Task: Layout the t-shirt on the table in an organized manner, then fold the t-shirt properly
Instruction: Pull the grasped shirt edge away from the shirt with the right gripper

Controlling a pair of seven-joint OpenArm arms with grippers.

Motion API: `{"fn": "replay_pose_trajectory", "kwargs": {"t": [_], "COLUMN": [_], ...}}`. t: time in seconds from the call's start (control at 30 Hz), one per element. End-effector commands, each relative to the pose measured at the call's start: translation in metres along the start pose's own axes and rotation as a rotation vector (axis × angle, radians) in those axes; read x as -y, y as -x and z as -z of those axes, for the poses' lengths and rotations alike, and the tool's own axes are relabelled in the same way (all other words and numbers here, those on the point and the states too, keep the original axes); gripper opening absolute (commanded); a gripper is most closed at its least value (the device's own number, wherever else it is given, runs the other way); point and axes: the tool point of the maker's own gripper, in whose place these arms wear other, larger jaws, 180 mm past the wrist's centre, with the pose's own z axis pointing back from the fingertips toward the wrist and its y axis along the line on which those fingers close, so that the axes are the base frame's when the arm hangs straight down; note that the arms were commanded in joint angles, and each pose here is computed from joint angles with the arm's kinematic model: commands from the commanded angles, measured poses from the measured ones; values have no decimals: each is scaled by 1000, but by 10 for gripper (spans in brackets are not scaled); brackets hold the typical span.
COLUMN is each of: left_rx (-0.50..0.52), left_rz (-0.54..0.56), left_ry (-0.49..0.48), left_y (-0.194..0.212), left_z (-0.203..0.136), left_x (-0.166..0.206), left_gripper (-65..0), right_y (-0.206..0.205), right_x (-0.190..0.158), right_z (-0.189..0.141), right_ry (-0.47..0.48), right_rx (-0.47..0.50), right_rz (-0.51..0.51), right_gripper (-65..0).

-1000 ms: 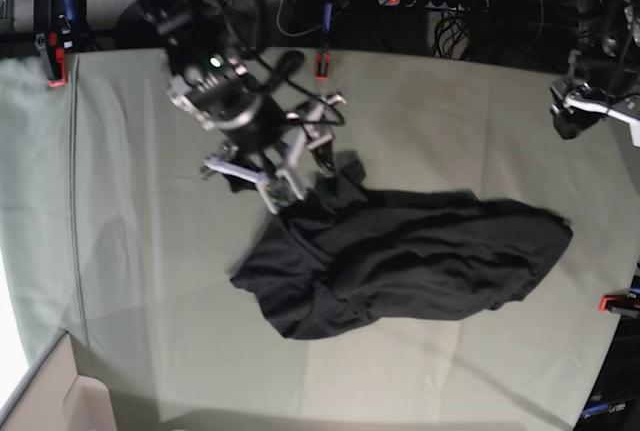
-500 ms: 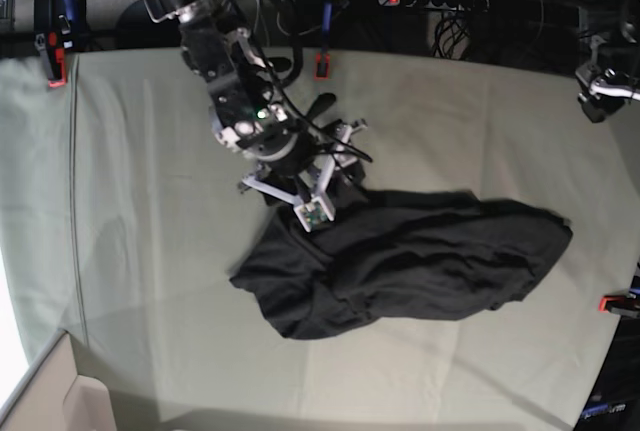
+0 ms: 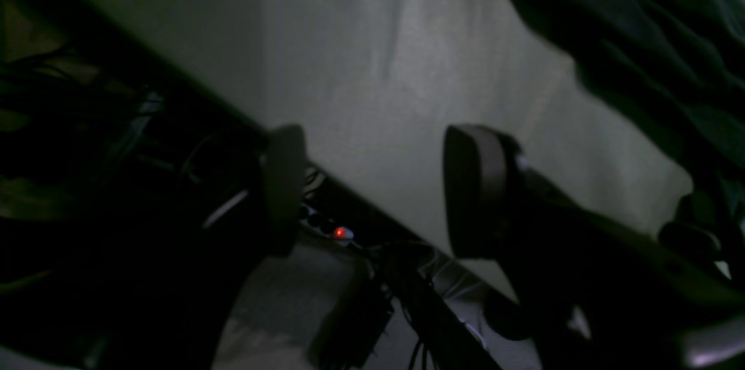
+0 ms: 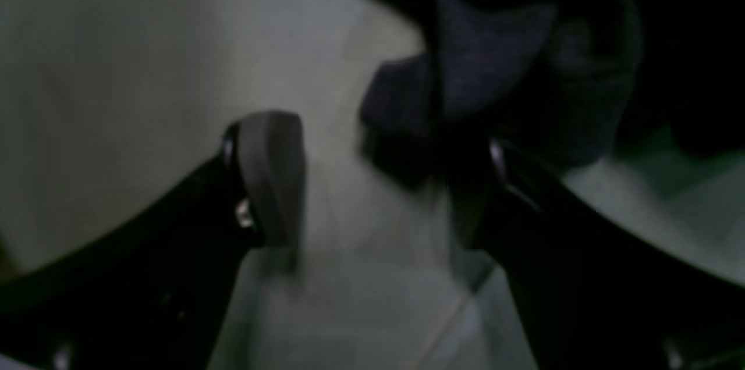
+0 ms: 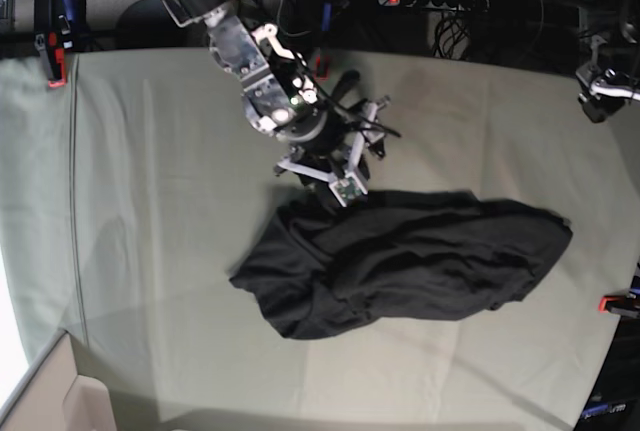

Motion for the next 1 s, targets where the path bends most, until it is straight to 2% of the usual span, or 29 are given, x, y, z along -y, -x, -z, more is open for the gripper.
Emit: {"fn": "replay_pose_trajectory", "kwargs": {"t": [0.0,0.23,0.33,0.4,0.5,0.6,0.7,0.97], "left_rx": [28,26,30,33,34,47,61,139], "left_rz": [14,14,12,12,11,12,6,-19], "left_ry": [1,1,3,5,5,12,26,80], "left_y": [-9,-9,-11,-11,-12,-15,-22,-51], "left_z": [-3,-3,-3,-3,-2,-2,1,7], "left_x": [-1,-1,0,1,1,4,10,31], "left_gripper": [-283,-283,-283,-283,-283,-283,-284,-285], "right_y": [-18,-19,-20,-19,-13,5,18,15], "right_x": [-1,8,16,29,47,66,92,102], "right_z": [3,9,9,7,3,-6,-36,-137], "right_ry": [-2,8,24,52,92,142,217,298], "right_rx": [41,27,30,32,25,14,44,162], "right_rz": [7,-6,12,45,99,176,205,55], "right_gripper": [-258,-264,-306,-396,-650,-631,-650,-650]}}
